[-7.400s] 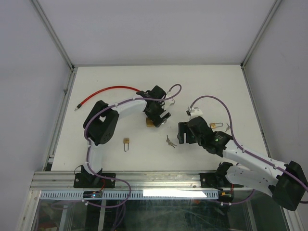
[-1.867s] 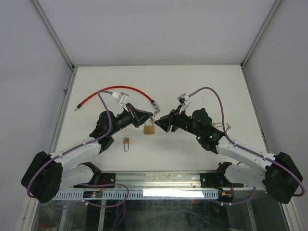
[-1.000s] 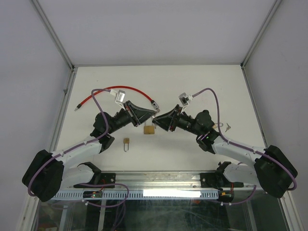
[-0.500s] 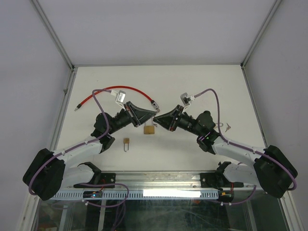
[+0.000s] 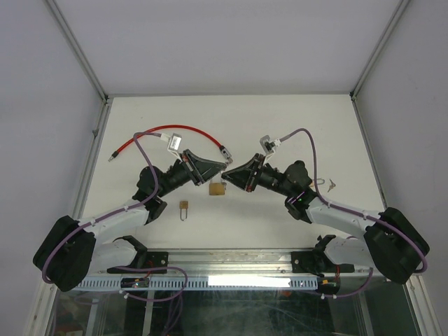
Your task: Unlock with the key
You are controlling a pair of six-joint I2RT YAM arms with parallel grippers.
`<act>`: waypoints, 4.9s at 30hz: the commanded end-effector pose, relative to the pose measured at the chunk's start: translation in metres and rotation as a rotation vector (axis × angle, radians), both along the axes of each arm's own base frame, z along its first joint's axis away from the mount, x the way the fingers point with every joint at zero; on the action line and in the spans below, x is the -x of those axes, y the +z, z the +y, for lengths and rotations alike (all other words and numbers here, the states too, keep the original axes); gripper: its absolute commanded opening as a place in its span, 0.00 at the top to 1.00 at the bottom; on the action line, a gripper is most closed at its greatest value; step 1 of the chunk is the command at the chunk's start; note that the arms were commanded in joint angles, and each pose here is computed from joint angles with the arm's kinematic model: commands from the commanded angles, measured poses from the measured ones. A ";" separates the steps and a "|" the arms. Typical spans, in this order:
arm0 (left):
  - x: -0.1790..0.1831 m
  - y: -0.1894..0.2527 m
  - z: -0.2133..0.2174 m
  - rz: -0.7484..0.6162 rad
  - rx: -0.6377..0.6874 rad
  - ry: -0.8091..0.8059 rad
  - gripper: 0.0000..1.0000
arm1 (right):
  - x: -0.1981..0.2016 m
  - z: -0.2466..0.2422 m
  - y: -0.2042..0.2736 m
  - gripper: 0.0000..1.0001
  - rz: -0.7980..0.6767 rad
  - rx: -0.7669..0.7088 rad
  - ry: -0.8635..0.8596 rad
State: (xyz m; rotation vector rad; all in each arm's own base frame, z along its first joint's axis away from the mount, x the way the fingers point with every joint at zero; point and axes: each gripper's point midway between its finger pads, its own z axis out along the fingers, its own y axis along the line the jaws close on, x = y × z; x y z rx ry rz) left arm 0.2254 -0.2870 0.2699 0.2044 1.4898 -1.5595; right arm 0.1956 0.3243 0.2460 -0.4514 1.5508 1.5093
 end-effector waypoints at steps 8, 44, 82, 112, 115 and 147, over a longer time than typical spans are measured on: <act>-0.004 0.022 0.007 -0.055 0.077 0.045 1.00 | 0.013 0.003 0.014 0.80 -0.046 -0.052 0.070; -0.005 0.021 0.017 -0.007 0.176 0.078 1.00 | 0.025 0.008 0.007 0.85 -0.033 -0.048 0.140; -0.046 -0.057 0.055 0.352 -0.299 0.429 0.26 | 0.013 -0.011 -0.030 1.00 0.066 0.084 0.039; -0.057 -0.199 0.032 0.840 -1.123 0.393 0.01 | -0.021 -0.061 -0.082 1.00 0.161 0.234 -0.232; -0.057 -0.211 0.031 0.857 -1.184 0.406 0.01 | -0.021 -0.064 -0.084 1.00 0.162 0.240 -0.240; -0.038 -0.260 0.012 0.953 -1.292 0.392 0.51 | -0.027 -0.067 -0.095 1.00 0.198 0.271 -0.215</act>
